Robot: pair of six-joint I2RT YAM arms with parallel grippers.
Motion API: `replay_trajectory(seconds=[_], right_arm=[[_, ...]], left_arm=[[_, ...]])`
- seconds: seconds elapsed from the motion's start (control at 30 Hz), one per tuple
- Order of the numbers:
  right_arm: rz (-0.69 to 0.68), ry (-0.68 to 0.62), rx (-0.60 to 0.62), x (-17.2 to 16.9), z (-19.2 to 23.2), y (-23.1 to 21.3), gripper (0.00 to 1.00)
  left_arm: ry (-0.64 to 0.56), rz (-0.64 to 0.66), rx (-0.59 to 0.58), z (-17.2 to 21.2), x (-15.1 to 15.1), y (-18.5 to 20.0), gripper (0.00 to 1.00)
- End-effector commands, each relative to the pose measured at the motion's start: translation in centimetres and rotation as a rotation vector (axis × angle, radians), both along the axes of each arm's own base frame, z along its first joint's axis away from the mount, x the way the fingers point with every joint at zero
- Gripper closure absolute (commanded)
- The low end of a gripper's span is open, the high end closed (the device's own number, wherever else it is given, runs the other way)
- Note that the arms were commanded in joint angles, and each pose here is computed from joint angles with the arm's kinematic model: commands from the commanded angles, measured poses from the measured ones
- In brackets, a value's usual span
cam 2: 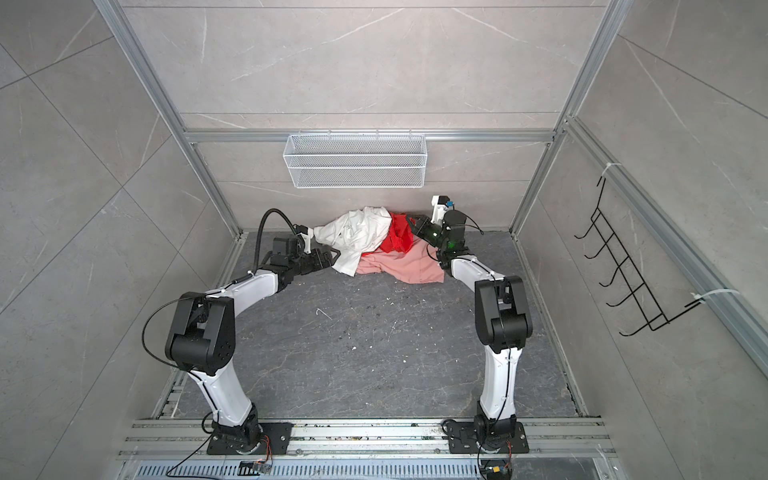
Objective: Pick out a specific cloth from the pile
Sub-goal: 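Lift the red cloth upward with the right gripper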
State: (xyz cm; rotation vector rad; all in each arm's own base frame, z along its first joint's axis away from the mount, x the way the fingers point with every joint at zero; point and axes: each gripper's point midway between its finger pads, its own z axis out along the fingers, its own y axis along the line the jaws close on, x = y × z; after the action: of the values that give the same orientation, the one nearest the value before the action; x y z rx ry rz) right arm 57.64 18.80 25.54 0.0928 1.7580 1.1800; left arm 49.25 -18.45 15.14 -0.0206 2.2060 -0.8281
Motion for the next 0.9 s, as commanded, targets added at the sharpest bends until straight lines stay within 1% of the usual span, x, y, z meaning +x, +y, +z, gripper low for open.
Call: replay_trajectory(seconds=[0.0, 0.23, 0.4, 0.67, 0.87], right_arm=[[0.025, -0.141, -0.005, -1.4, 6.1, 0.8, 1.00], [0.051, -0.186, -0.017, -2.3, 8.0, 1.8, 1.00], [0.095, -0.238, -0.008, -3.2, 9.5, 2.7, 1.00], [0.096, -0.264, -0.015, -3.8, 10.8, 3.0, 1.00], [0.093, -0.291, -0.027, -4.4, 12.1, 3.1, 1.00]], left_arm=[[-0.071, -0.001, -0.031, 2.5, 0.3, -0.5, 0.06], [-0.089, -0.032, -0.043, 2.7, 0.2, -1.8, 0.06], [-0.098, -0.061, -0.051, 3.1, 0.7, -2.8, 0.06], [-0.112, -0.148, -0.065, 3.3, 0.9, -6.3, 0.07], [-0.116, -0.160, -0.070, 3.2, 0.9, -6.9, 0.07]])
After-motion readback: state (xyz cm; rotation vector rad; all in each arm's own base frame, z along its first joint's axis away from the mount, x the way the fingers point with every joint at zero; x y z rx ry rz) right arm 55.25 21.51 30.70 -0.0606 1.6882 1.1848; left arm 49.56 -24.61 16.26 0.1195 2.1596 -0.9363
